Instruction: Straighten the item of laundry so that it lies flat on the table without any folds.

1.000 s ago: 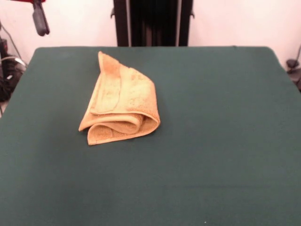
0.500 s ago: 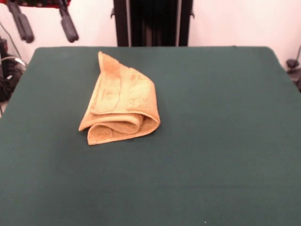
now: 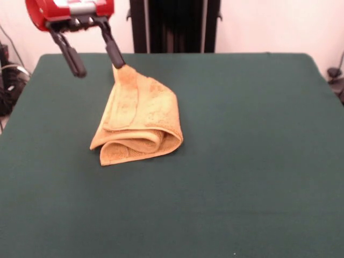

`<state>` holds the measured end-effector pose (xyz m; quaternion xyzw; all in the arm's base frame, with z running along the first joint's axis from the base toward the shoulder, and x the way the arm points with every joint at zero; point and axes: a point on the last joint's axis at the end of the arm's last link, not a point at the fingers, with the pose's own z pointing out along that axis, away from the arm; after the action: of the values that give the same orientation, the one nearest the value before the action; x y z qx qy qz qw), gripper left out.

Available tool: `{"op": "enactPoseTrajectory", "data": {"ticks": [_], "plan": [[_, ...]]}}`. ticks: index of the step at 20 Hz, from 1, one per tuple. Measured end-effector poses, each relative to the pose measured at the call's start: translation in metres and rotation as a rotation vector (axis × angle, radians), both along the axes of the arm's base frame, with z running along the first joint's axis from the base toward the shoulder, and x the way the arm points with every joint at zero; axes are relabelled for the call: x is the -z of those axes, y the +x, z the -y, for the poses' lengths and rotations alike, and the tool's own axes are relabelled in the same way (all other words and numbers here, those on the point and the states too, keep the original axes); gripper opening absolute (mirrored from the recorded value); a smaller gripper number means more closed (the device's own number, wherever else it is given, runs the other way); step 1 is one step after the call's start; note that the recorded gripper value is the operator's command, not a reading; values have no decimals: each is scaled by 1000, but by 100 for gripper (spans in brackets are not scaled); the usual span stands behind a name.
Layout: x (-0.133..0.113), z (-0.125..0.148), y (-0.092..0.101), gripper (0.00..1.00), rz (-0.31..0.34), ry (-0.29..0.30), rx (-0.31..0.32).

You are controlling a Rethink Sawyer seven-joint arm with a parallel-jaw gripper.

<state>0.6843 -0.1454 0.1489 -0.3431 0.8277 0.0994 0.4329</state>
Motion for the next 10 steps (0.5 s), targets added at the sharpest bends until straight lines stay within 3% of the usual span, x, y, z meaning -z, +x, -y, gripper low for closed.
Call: {"op": "enactPoseTrajectory", "data": {"ticks": [6, 8, 10], "plan": [[35, -7, -22, 100, -163, -94, -91], [52, -9, -36, 100, -247, -145, -127], [58, -10, -40, 100, -275, -160, -137]]}}
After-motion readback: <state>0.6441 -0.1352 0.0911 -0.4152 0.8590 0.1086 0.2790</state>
